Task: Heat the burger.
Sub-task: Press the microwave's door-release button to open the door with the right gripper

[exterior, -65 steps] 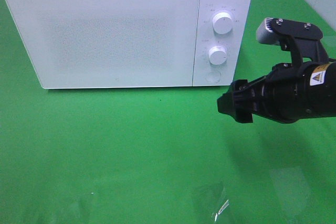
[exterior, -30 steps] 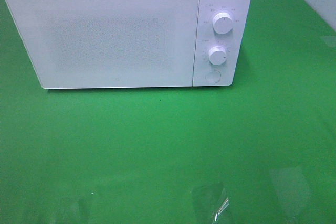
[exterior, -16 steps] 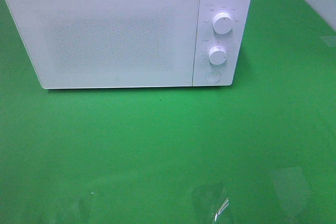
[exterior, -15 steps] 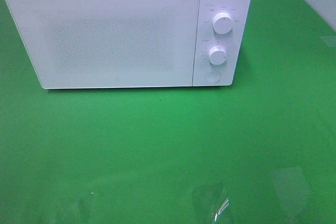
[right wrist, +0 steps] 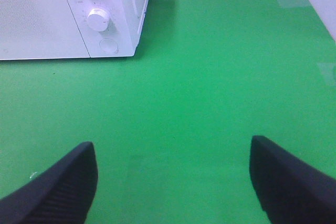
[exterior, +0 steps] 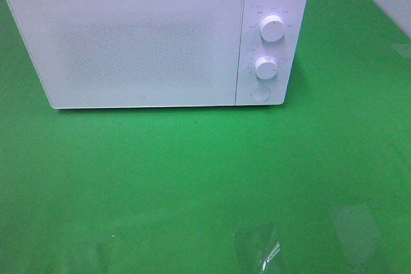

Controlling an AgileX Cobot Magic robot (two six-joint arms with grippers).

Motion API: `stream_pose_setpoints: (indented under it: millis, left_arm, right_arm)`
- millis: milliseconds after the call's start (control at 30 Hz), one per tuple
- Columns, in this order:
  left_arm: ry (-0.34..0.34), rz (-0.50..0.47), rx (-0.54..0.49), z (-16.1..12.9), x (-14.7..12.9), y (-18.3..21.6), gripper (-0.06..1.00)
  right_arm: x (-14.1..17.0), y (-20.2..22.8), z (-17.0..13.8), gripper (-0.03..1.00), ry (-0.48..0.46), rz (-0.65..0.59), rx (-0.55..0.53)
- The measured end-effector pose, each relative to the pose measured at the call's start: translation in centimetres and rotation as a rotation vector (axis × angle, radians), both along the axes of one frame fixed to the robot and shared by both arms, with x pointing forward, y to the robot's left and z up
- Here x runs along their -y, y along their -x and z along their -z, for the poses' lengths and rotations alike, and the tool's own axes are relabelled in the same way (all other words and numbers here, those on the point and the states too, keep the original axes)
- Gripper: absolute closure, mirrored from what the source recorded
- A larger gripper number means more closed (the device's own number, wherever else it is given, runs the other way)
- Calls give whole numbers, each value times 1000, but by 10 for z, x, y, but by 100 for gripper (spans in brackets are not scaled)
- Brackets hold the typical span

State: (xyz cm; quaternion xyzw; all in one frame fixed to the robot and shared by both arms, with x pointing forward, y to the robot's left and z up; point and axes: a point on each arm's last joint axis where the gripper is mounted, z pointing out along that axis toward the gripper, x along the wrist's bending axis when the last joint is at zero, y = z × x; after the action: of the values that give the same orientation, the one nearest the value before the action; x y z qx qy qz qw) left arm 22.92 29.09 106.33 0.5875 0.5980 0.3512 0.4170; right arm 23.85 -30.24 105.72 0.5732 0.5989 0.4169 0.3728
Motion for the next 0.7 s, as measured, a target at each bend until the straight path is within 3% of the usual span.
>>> stream_pose_setpoints:
  millis: [700]
  left_arm:
    - [0,0,0,0,0,0,-3]
  right_arm:
    - [0,0,0,21,0,0,0]
